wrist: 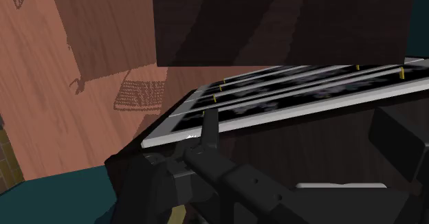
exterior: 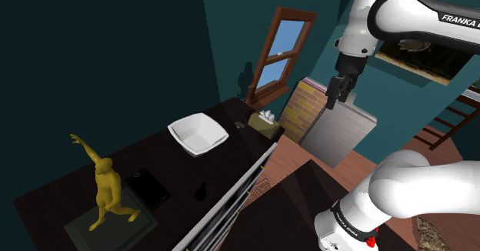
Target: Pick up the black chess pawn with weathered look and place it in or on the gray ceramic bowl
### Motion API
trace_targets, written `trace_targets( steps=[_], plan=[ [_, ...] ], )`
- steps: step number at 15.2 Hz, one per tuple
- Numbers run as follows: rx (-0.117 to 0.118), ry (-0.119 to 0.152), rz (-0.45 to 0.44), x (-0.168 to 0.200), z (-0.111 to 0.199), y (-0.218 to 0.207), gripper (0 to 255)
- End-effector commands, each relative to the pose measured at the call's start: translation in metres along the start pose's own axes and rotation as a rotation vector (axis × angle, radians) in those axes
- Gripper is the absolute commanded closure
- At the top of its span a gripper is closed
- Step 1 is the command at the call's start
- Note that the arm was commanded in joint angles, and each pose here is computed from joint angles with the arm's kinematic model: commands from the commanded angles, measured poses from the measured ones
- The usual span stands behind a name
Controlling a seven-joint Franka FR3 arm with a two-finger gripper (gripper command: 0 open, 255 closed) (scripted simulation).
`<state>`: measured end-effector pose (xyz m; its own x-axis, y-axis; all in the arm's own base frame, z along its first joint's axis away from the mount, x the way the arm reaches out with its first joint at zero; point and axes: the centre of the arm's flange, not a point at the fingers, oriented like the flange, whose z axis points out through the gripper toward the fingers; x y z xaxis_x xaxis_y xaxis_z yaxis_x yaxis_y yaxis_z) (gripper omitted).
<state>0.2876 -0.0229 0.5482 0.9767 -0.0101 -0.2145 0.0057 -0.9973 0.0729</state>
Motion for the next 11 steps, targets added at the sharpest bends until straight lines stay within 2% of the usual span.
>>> trace_targets(
  steps=[1, 11],
  plan=[
    [0.000, 0.000, 0.000, 0.000, 0.000, 0.000, 0],
    [0.001, 0.070, -0.048, 0.043, 0.087, -0.083, 0]
  ],
)
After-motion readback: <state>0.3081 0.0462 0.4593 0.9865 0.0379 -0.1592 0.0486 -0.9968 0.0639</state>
